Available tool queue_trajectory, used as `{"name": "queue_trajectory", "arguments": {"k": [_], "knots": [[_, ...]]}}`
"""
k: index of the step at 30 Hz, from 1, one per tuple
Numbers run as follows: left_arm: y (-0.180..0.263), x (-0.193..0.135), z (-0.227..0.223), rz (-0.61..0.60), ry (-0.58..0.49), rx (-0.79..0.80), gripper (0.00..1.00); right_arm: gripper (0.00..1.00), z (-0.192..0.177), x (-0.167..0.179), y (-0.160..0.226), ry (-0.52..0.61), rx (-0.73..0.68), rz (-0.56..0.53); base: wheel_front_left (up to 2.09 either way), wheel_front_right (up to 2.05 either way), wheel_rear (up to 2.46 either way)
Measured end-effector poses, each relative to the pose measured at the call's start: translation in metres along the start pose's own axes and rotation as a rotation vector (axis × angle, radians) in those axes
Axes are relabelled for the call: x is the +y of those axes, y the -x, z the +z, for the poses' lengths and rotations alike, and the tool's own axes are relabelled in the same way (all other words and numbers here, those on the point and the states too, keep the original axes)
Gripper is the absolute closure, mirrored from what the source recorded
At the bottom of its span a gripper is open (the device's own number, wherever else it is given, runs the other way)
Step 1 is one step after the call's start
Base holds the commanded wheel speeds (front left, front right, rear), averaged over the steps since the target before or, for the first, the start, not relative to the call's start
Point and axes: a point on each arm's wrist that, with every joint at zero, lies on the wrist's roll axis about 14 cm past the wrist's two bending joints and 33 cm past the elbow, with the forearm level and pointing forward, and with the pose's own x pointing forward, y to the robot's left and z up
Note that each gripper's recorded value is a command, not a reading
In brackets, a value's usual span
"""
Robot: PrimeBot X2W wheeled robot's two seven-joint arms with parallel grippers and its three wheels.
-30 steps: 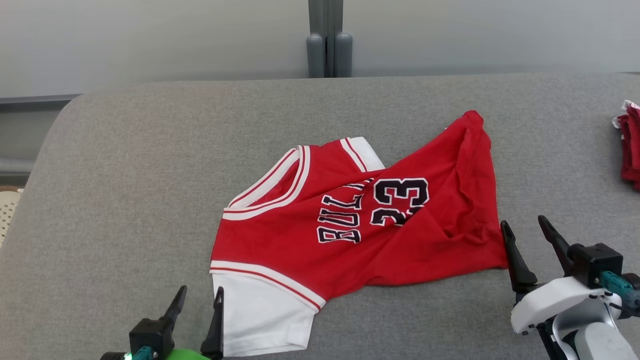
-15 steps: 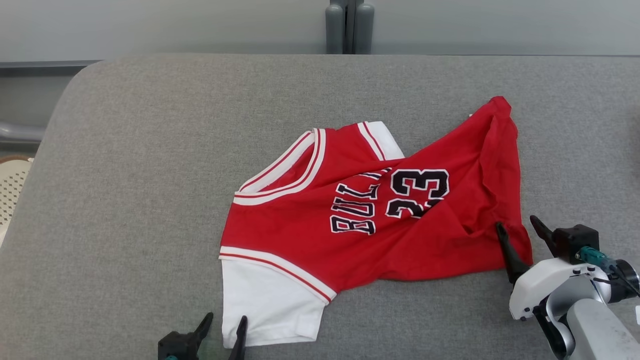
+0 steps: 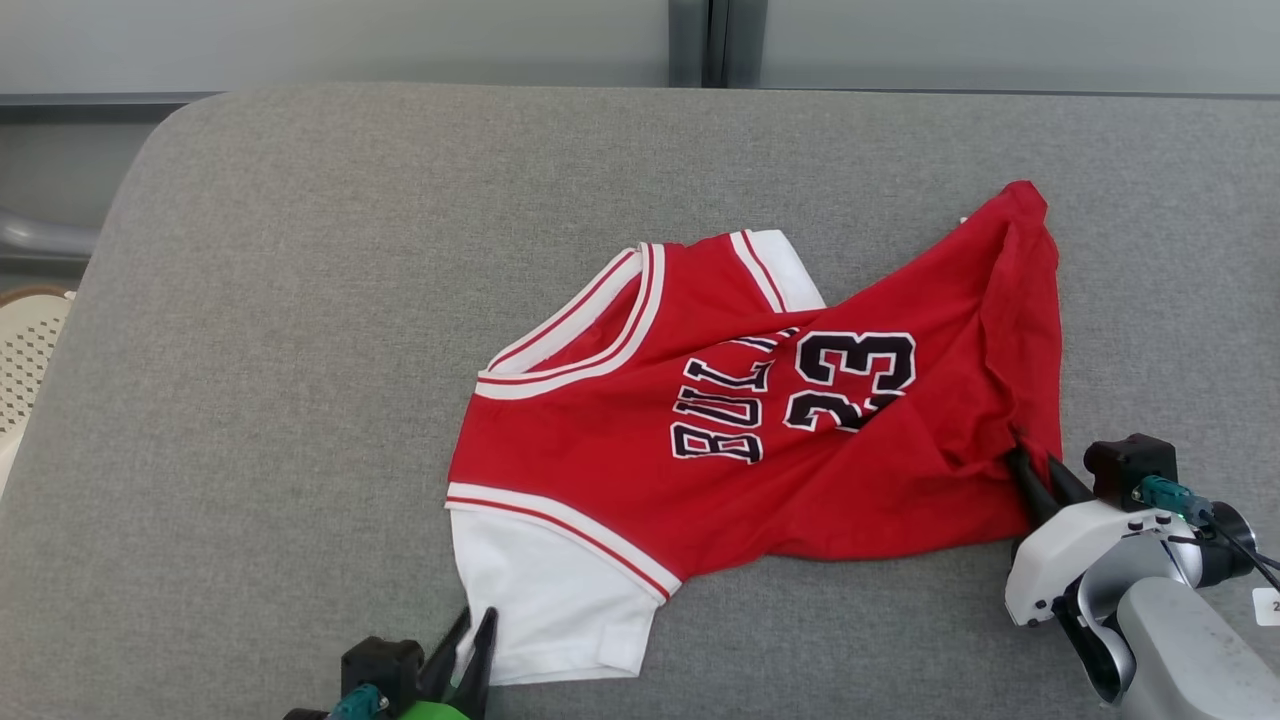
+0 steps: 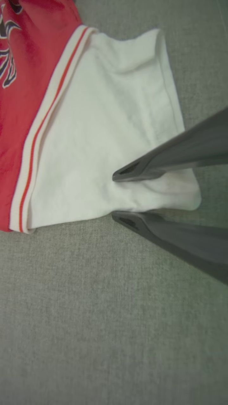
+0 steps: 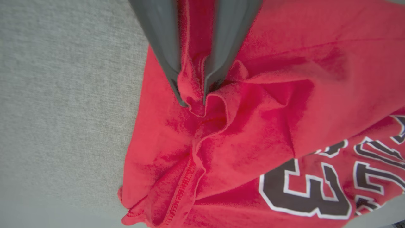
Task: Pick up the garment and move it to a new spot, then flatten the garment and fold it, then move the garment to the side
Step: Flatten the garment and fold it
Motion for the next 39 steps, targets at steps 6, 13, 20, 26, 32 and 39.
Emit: {"name": "queue_trajectory", "arguments": {"k": [6, 13, 20, 26, 32, 39], "knots": [[0.0, -0.013, 0.007, -0.028, 0.05, -0.035, 1.0, 1.0, 0.013, 0.0, 0.006, -0.018, -0.066, -0.002, 0.0, 0.0, 0.0], [-0.007, -0.021, 0.054, -0.064, 0.116, -0.184, 1.0, 1.0, 0.044, -0.005, 0.022, -0.061, -0.194, -0.017, 0.0, 0.0, 0.0], [-0.027, -0.031, 0.143, -0.159, 0.081, -0.355, 1.0, 1.0, 0.11, -0.016, 0.02, -0.115, -0.358, -0.025, 0.0, 0.0, 0.0], [-0.061, -0.042, 0.251, -0.246, -0.03, -0.48, 1.0, 1.0, 0.188, -0.039, -0.014, -0.173, -0.465, -0.03, 0.0, 0.0, 0.0], [-0.103, -0.045, 0.36, -0.259, -0.085, -0.579, 1.0, 1.0, 0.275, -0.068, -0.056, -0.255, -0.574, -0.048, 0.0, 0.0, 0.0], [-0.136, -0.068, 0.465, -0.276, -0.149, -0.72, 1.0, 1.0, 0.355, -0.11, -0.084, -0.257, -0.7, -0.125, 0.0, 0.0, 0.0]]}}
